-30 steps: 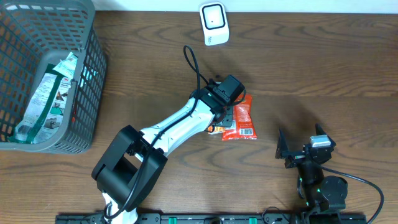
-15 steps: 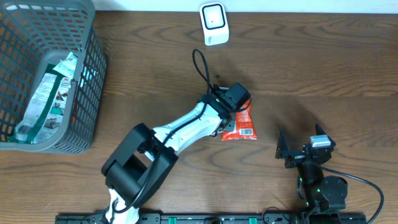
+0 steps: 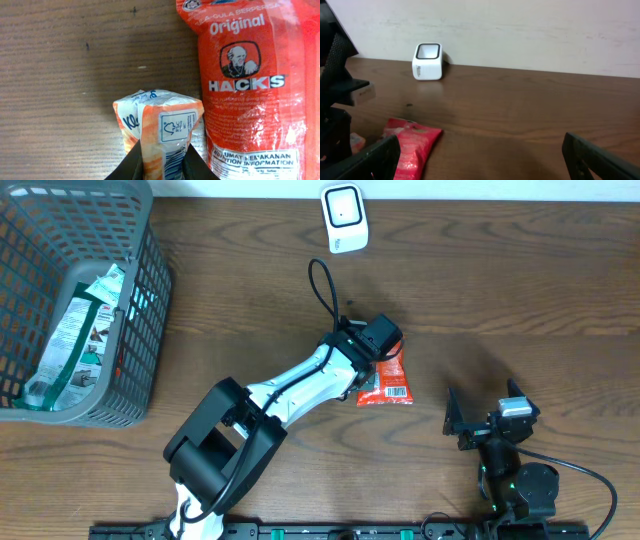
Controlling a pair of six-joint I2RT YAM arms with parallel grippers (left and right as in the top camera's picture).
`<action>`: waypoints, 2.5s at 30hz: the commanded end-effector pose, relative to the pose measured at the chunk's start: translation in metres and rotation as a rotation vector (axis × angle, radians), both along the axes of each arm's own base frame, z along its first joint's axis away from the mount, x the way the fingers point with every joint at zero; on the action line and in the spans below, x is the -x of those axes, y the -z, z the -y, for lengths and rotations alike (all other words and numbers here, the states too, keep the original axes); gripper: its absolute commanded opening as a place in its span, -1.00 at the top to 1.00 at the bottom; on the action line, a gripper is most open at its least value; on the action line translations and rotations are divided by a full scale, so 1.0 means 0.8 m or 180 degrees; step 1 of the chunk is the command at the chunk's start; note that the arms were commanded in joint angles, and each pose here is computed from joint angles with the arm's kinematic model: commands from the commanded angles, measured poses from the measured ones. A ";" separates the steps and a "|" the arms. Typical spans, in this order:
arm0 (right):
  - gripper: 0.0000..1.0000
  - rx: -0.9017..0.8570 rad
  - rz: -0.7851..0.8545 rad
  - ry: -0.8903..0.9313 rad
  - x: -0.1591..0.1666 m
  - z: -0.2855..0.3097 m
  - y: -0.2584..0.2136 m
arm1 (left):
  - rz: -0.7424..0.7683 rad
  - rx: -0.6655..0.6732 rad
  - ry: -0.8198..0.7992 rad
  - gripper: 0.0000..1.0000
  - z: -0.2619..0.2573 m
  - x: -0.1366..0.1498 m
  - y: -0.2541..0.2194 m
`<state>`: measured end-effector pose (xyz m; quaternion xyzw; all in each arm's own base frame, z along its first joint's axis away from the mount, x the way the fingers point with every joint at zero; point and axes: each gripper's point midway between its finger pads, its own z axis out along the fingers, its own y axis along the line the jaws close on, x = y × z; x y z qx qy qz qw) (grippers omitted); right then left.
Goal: Scan the item barcode
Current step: 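Lower the Kleenex pack onto the table beside the red bag and release, then move the left gripper back into the grey basket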
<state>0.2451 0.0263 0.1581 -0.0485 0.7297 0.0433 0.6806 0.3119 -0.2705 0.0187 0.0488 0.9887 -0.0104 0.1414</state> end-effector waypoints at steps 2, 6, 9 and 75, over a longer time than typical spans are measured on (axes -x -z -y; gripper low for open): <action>-0.98 0.0013 0.0004 0.0018 0.000 0.002 0.000 | -0.0015 0.0100 -0.0156 0.63 -0.002 0.004 -0.011; -0.99 0.0013 0.0004 0.0018 0.000 0.002 0.000 | -0.0268 0.0364 -0.0292 0.63 0.005 0.011 -0.008; -0.98 0.0013 0.0003 0.0018 0.000 0.002 0.000 | -0.0518 0.0622 -0.0344 0.63 0.007 0.013 -0.009; -0.98 0.0013 0.0004 0.0018 0.000 0.002 0.000 | 0.0366 0.0627 0.0154 -0.28 -0.019 -0.054 -0.115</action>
